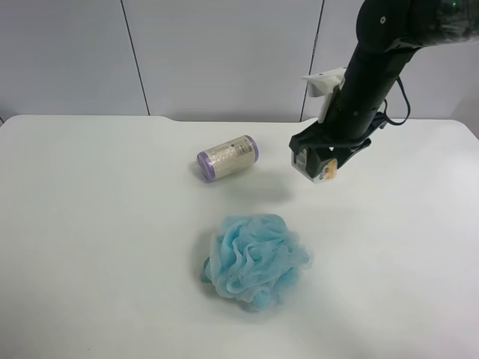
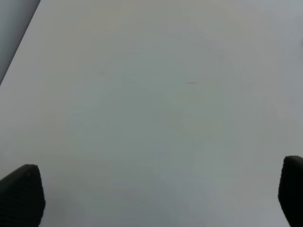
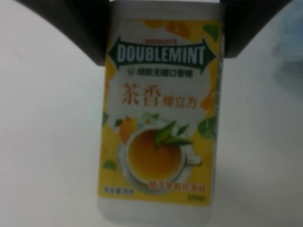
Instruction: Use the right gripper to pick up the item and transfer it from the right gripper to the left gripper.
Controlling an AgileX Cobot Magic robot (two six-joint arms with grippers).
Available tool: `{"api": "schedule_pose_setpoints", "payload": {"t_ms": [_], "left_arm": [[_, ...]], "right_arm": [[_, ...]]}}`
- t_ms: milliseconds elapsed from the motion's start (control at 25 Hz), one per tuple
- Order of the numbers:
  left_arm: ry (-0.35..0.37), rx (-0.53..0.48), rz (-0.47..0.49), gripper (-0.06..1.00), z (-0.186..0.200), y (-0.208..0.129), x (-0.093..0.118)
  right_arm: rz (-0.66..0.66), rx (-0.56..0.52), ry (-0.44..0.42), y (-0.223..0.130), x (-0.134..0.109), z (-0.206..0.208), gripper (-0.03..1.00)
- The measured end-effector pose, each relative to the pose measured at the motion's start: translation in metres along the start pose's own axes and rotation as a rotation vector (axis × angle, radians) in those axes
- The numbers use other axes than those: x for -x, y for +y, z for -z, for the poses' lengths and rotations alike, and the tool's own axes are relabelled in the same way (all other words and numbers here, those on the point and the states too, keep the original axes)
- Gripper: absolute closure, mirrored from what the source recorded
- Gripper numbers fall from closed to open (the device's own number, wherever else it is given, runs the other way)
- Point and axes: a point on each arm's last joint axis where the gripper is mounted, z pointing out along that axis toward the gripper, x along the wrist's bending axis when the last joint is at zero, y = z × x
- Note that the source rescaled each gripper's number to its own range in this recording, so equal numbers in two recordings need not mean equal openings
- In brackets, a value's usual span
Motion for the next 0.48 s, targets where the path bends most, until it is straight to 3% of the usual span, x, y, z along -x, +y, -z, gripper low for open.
{"api": "schedule_pose_setpoints", "payload": {"t_ms": [480], "left_arm": [[0.0, 0.0, 0.0, -0.06, 0.0, 0.0, 0.0]], "right_arm": [[0.317, 0.085, 0.043, 0.0, -0.094, 0.015, 0.97]]}}
